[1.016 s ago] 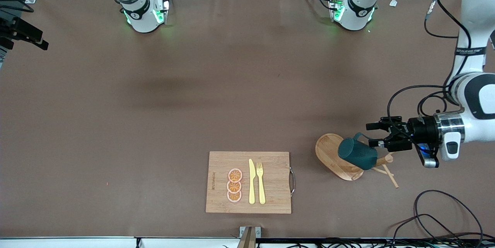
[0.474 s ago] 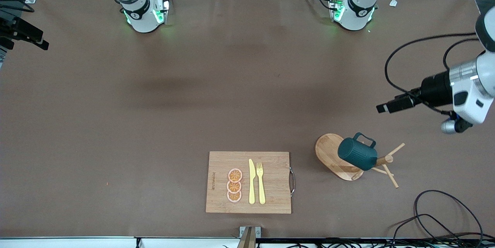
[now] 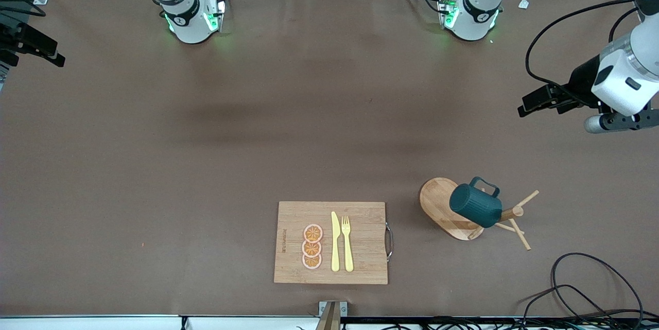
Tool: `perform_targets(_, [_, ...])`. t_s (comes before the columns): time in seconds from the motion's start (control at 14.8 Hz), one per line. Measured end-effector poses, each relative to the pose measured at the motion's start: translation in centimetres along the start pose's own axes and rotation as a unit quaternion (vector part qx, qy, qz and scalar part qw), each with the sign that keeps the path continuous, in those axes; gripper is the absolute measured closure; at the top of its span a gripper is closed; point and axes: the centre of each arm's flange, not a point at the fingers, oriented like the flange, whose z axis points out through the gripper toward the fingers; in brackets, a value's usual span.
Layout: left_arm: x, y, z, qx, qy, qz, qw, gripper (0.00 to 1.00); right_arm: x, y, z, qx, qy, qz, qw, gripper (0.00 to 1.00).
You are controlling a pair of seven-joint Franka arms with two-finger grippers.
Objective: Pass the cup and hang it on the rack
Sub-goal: 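Open the left gripper and raise it away from the mug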
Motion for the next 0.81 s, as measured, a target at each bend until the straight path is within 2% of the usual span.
perform_targets(0.41, [-0.5, 0.1, -4.0, 0.028, 0.049, 0.027, 0.998, 0.0, 0.0, 0.0, 0.0, 0.0, 0.0, 0.0, 1.0, 0.0])
perform_targets(0.81, [1.0, -0.5, -3.7, 0.027, 0.039, 0.03, 0.998, 0.0, 0.0, 0.0, 0.0, 0.0, 0.0, 0.0, 1.0, 0.0])
